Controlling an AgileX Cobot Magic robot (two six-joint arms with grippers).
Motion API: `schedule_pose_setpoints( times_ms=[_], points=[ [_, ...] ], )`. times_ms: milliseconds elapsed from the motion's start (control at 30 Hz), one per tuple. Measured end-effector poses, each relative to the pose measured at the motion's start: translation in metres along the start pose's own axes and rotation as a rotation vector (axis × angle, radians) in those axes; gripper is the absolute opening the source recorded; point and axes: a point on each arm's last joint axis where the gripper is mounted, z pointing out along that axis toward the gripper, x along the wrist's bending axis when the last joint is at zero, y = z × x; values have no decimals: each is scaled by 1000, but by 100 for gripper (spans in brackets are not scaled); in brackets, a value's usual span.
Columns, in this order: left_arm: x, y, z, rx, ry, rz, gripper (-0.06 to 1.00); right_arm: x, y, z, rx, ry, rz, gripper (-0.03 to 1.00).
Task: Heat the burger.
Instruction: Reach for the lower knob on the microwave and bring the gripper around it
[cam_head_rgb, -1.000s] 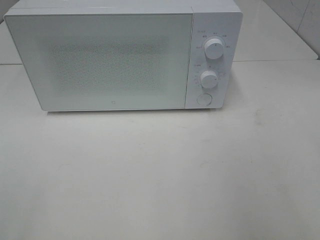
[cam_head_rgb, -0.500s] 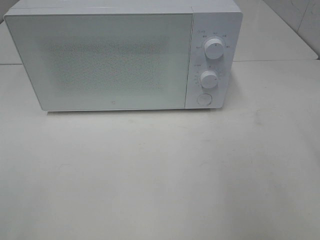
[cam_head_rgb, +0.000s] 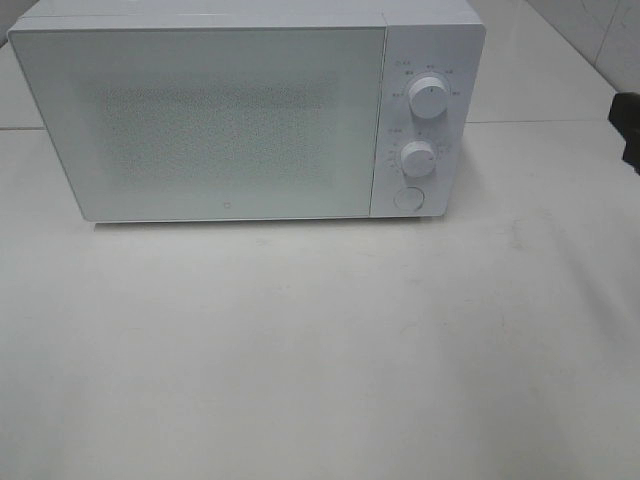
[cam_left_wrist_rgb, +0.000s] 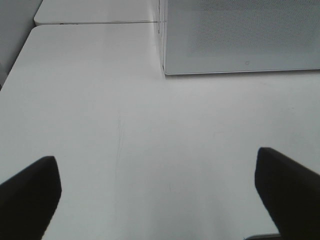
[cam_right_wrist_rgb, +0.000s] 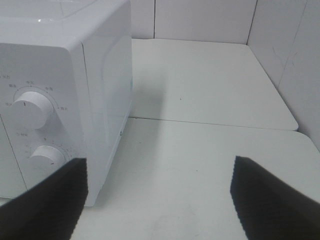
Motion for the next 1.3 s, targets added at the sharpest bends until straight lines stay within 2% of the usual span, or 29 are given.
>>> schedule_pose_setpoints(
  times_ms=[300,633,867,1300],
  points=[
    [0,0,0,0,0,0,97,-1,-27,15,-40,-57,11,76],
    [0,0,0,0,0,0,97,38,-52,25,-26,-41,-75,76],
    [0,0,0,0,0,0,97,66,-67,22,-19,-76,-79,76],
    [0,0,0,0,0,0,97,112,-71,32,-3,-96,-91,76]
  ],
)
